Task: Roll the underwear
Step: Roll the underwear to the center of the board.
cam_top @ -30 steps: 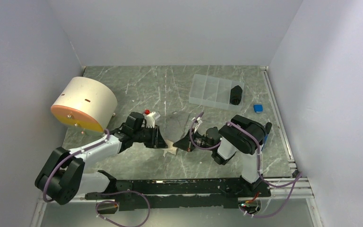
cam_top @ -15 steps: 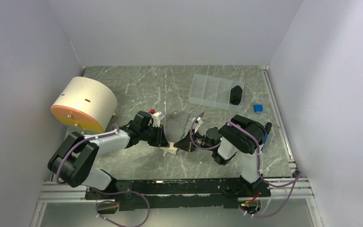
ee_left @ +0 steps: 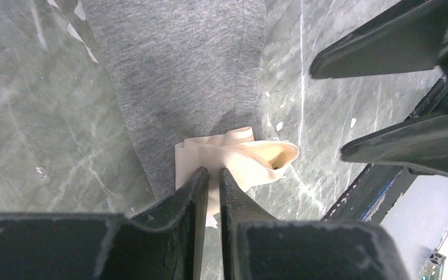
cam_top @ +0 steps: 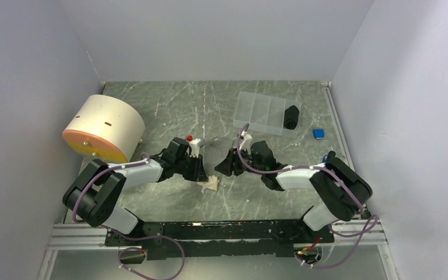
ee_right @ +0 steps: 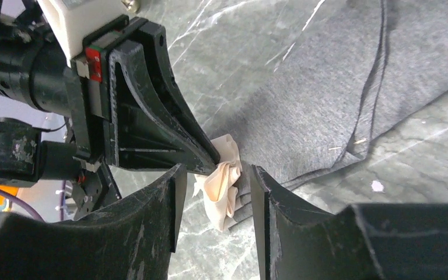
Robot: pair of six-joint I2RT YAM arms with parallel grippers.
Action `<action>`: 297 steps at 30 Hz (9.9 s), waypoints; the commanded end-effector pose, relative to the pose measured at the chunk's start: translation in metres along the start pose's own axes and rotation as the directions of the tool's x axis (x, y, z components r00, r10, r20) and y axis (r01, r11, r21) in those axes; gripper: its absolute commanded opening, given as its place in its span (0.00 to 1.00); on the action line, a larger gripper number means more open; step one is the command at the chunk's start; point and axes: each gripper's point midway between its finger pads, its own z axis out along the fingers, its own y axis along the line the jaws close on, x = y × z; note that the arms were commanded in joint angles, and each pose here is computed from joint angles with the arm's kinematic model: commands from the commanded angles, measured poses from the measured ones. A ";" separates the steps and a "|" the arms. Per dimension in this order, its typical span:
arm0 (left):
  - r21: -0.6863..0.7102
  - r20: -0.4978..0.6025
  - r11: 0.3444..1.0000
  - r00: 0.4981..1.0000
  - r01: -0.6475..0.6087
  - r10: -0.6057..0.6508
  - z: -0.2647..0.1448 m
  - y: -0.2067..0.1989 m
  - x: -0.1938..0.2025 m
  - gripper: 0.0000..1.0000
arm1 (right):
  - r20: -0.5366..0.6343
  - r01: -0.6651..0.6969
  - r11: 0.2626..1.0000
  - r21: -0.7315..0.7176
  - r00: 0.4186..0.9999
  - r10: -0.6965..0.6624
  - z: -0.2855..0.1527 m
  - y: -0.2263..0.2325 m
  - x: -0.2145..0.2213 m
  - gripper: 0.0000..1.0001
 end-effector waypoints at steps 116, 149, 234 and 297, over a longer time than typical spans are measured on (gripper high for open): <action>-0.232 0.208 0.916 0.936 0.328 -0.283 -0.005 0.049 0.011 0.05 | -0.018 0.405 0.914 0.034 0.914 -0.405 0.008 0.045 -0.056 0.75; -0.219 0.180 0.914 0.935 0.341 -0.306 -0.004 0.043 0.011 0.15 | -0.266 0.951 0.267 -0.158 0.219 -0.939 0.025 -0.017 0.079 0.22; -0.101 0.359 0.852 0.818 0.513 -0.450 -0.062 0.032 -0.005 0.67 | -0.210 0.130 0.963 -0.234 0.961 -0.181 0.021 0.045 0.106 0.00; -0.184 0.175 0.936 0.948 0.298 -0.267 -0.020 0.033 0.018 0.38 | -0.264 0.444 0.877 0.183 0.882 -0.391 0.030 0.038 0.033 0.50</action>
